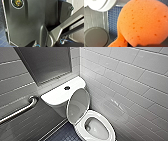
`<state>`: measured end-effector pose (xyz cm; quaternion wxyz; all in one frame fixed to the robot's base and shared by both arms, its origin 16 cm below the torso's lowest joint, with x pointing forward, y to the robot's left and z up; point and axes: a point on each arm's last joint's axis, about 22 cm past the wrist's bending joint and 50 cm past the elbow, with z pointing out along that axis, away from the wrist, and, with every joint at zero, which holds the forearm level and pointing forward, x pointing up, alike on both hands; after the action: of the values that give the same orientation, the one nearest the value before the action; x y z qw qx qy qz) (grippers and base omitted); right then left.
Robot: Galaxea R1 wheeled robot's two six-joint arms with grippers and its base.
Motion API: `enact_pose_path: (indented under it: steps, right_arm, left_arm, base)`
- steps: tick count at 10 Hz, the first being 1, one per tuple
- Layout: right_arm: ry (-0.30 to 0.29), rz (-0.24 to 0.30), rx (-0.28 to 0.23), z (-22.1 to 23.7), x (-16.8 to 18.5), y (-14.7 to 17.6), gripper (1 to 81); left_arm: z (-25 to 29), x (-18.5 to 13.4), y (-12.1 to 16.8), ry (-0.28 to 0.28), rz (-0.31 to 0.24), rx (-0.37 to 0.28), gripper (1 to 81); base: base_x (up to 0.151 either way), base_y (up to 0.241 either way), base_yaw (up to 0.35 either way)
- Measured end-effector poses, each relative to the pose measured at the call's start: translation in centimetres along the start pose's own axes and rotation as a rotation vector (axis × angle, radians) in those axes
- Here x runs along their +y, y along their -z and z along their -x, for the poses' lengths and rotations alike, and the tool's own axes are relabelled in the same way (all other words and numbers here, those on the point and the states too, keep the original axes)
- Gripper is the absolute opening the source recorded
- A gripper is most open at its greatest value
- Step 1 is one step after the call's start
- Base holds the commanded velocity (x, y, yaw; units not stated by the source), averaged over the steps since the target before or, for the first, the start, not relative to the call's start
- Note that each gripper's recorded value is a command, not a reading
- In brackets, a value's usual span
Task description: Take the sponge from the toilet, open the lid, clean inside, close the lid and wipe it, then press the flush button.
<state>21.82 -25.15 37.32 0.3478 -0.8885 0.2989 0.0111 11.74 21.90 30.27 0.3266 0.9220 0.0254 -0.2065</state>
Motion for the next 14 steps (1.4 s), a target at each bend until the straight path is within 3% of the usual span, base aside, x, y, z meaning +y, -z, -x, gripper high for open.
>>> enact_pose_path:
  steps: [3, 5, 8, 12, 14]
  right_arm:
    - [0.075, -0.095, 0.062, -6.2, -5.6, -0.6, 1.0]
    - [0.13, -0.12, 0.101, -10.5, -7.8, -0.8, 1.0]
    - [0.152, -0.133, 0.091, -13.7, -9.8, -2.1, 1.0]
    - [0.259, -0.189, 0.093, -20.7, -16.7, -3.6, 1.0]
    - [0.309, -0.215, 0.068, -23.2, -20.8, -6.3, 1.0]
  left_arm:
    - [1.5, 1.1, -1.4, 0.002, 0.022, -0.006, 81.1]
    - [2.1, 0.6, -3.4, -0.002, 0.003, -0.017, 81.1]
    - [4.2, 0.9, -6.9, 0.012, 0.001, -0.063, 81.1]
    - [5.2, -0.1, -7.3, 0.021, -0.019, -0.074, 81.1]
    - [5.2, 0.0, -8.0, 0.021, -0.025, -0.072, 81.1]
  base:
    - [0.0, 0.0, 0.0]
    - [0.0, 0.0, 0.0]
    - [0.0, 0.0, 0.0]
    - [0.0, 0.0, 0.0]
    - [0.0, 0.0, 0.0]
